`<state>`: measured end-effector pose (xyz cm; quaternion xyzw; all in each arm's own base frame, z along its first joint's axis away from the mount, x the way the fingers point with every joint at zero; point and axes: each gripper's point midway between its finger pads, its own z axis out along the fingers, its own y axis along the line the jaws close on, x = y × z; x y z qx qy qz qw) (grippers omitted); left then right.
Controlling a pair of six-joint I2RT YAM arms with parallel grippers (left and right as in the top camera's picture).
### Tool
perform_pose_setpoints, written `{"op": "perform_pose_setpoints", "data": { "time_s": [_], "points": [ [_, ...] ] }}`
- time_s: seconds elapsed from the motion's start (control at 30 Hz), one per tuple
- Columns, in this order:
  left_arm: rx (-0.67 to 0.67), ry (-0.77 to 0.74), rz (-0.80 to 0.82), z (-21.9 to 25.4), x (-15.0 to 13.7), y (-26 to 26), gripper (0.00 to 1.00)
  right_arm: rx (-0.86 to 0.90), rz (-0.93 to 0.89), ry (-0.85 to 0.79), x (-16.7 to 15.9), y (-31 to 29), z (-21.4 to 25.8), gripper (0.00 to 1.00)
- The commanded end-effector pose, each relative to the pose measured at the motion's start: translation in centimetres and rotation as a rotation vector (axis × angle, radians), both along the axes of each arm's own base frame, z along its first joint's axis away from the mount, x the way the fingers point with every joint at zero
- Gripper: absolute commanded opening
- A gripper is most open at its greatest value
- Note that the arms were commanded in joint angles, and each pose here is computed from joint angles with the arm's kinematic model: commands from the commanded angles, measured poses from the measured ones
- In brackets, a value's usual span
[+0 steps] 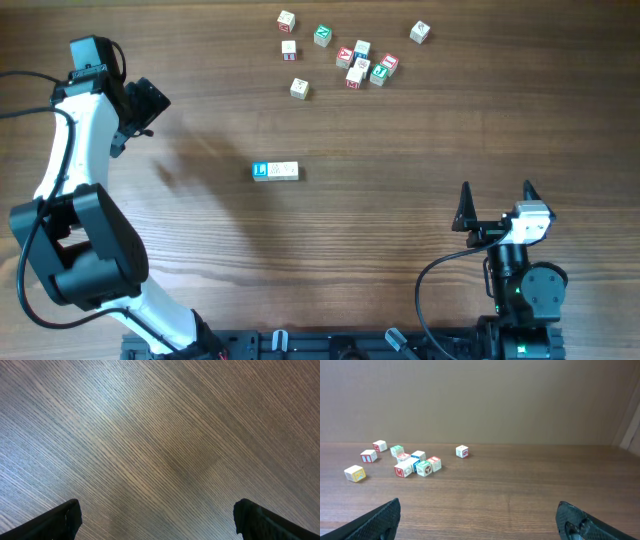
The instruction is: Form a horizontal line
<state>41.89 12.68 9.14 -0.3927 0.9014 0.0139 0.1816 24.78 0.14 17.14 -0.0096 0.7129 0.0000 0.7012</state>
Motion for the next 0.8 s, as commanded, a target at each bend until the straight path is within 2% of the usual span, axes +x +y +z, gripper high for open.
{"op": "perform_pose_setpoints", "data": {
  "time_s": [0.0,0.7,0.77],
  "points": [
    [0.000,-0.021,0.000,0.79,0.25,-0.03,1.00,-0.011,0.008,-0.006,-0.02,0.12,0.11,1.00],
    [0.000,-0.021,0.000,0.79,0.25,-0.03,1.00,-0.011,0.008,-0.006,-0.02,0.12,0.11,1.00],
    [0.000,-0.021,0.000,0.79,0.25,-0.03,1.00,-0.068,-0.020,-0.042,-0.03,-0.36,1.00,1.00]
  ]
}}
